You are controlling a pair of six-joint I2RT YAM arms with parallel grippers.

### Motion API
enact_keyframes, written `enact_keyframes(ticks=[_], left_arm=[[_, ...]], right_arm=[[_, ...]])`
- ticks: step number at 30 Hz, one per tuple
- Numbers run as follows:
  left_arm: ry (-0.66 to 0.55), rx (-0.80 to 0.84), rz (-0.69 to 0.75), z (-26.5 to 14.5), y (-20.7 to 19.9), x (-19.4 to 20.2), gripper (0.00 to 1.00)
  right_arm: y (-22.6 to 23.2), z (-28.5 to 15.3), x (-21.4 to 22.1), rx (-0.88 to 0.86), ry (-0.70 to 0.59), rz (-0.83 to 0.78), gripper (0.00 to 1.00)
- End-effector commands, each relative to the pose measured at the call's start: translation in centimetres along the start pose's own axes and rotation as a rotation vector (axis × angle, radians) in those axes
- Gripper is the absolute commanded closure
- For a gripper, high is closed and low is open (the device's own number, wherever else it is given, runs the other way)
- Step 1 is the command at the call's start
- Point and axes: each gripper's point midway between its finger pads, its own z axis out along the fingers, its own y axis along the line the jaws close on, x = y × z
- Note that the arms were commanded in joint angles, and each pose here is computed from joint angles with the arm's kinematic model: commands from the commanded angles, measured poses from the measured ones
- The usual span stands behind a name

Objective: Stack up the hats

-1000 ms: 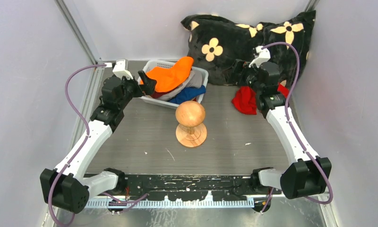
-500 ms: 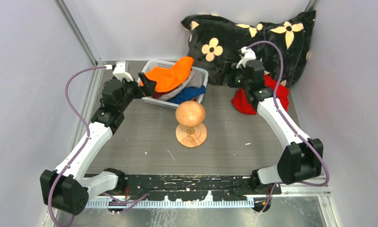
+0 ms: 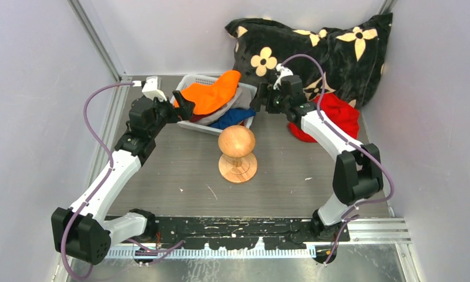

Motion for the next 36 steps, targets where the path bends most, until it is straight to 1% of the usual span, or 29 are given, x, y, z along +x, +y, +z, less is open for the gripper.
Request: enact_keyframes(ticks=[1, 8, 15, 21, 26, 36], left_arm=[[-0.032, -0.012, -0.001, -0.3, -0.1, -1.2, 0.06], [-0.010, -0.048, 0.000, -0.2, 0.9, 0.2, 0.06], [0.007, -0.080, 0.006, -0.3, 1.7, 1.1, 0.06], [-0.012, -0.129, 0.024, -1.1, 2.7, 0.8, 0.06], [-0.018, -0.162, 0.033, -1.8, 3.3, 0.8, 0.06], [0.018, -0.181, 0.016, -1.9, 4.3, 3.3, 0.07]], right_arm=[[2.1, 1.9, 0.6, -0.068, 0.028, 0.052, 0.03], [2.6, 4.5, 3.5, -0.113, 0.099, 0.094, 0.05], [4.9, 6.6, 4.4, -0.205, 0.134, 0.120, 0.07], [8.7, 8.8, 4.1, -0.299, 0.145, 0.102, 0.07], [11.3, 11.1, 2.6, -0.356, 0.136, 0.092, 0.07], [15.7, 15.2, 0.2, -0.550, 0.108, 0.084, 0.07]])
